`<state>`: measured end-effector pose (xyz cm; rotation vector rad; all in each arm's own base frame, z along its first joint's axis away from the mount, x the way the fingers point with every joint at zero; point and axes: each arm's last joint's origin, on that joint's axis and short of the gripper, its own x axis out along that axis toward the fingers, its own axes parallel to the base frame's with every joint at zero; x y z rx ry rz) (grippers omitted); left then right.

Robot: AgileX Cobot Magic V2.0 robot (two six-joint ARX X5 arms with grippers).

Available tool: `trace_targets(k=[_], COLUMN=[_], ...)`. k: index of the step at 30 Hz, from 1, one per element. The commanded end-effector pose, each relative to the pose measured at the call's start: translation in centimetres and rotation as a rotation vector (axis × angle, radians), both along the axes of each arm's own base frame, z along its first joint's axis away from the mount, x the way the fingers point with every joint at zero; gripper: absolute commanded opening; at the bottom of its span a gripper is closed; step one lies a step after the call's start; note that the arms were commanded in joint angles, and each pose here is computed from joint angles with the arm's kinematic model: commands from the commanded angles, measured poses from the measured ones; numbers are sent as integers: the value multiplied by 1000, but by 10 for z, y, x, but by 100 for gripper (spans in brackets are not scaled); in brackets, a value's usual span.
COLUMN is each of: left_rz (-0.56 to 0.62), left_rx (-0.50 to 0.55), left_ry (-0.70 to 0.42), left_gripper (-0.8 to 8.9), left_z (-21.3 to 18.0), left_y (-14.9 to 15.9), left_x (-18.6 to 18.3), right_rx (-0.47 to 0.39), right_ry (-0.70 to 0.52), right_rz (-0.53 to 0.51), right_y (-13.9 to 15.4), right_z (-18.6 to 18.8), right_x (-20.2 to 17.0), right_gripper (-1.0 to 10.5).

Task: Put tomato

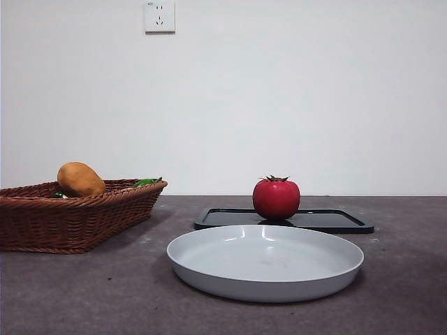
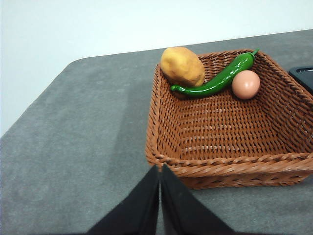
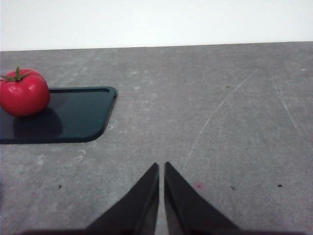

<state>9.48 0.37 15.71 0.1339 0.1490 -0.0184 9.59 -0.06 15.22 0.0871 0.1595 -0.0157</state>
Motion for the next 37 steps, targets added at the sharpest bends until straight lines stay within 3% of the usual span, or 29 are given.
trace_targets(k=[1,37], left_rz=[3,3], left_rx=[-4,-4], left_ry=[27,28], left_gripper=[8,8], left_z=[-8,-8], left_y=[0,0], left_x=[1,1], right_rx=[10,11], right_ry=[13,-13], right_rz=[0,3], right_y=[0,0], right_z=[-3,0], right_x=[0,0], right_gripper=[7,8])
